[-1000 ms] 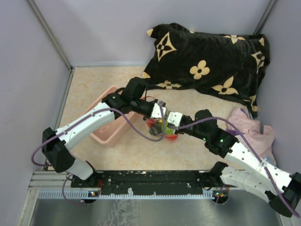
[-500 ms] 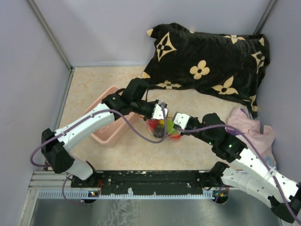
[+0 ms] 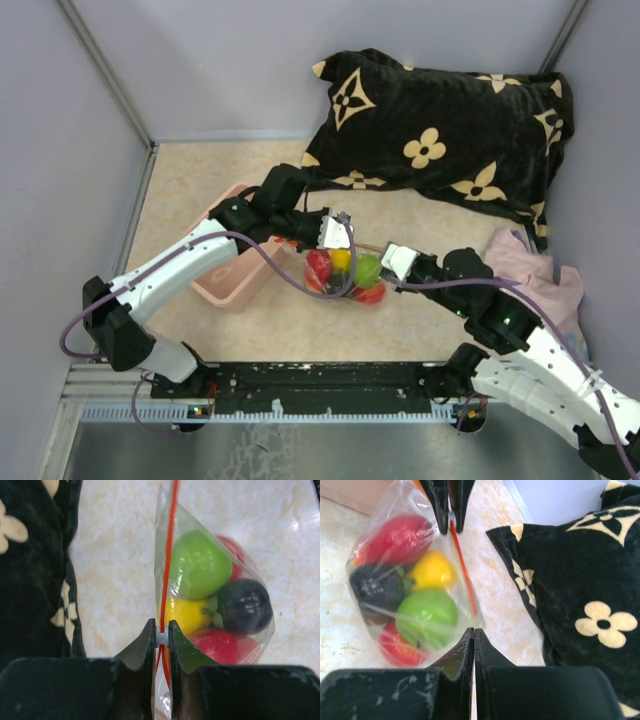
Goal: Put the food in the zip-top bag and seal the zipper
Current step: Zip the zipper food storage bag at the center of the board.
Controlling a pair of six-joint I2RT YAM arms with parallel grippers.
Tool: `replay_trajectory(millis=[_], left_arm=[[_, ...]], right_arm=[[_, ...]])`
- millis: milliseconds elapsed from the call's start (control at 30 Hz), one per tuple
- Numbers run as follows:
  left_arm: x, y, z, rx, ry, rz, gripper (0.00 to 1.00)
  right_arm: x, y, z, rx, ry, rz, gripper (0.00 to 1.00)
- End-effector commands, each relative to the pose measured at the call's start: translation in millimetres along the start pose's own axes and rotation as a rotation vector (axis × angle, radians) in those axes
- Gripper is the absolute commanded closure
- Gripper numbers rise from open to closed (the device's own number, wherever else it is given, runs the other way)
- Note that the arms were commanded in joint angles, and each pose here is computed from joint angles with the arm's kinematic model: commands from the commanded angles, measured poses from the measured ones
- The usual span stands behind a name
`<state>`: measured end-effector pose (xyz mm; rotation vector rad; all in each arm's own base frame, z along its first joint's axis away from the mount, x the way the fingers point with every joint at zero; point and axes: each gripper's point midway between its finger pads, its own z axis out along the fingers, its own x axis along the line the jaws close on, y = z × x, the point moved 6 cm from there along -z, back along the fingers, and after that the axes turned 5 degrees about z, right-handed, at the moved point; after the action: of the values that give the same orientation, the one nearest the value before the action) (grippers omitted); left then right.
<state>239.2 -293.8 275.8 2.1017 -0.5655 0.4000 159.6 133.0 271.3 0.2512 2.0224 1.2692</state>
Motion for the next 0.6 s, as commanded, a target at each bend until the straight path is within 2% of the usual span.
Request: replay_trajectory(millis=[0, 200, 267, 300, 333, 467, 567], left_arm=[[5.9, -4.3, -24.7, 0.076, 0.067, -0.012, 0.99], [2.6, 0.7, -28.4, 0.048, 0.070, -0.025, 1.00], [0.3, 5.1, -27.3, 0.009, 0.059, -0.025, 1.00], [-1.1, 6.7, -26.4, -0.009, 0.054, -0.026, 1.00], [-2.6, 7.3, -24.7, -0.025, 0.048, -0.026, 1.00], [-3.3, 9.4, -20.2, -0.058, 0.033, -0.030, 1.00], [-3.0, 8.9, -17.7, -0.062, 0.030, -0.029, 1.00]], right_arm=[[-19.5, 16.3, -19.6, -0.023, -0.096, 0.010, 1.00], [-14.0, 30.3, -14.9, -0.063, -0.007, 0.026, 1.00], [-10.0, 44.4, -9.5, -0.104, 0.064, 0.052, 0.84], [-8.5, 49.8, -5.1, -0.114, 0.095, 0.059, 0.73], [-7.9, 53.5, -2.2, -0.122, 0.114, 0.061, 0.68], [-8.3, 59.0, 17.2, -0.121, 0.156, 0.020, 0.55], [-6.4, 63.8, 33.6, -0.103, 0.213, 0.010, 0.51]])
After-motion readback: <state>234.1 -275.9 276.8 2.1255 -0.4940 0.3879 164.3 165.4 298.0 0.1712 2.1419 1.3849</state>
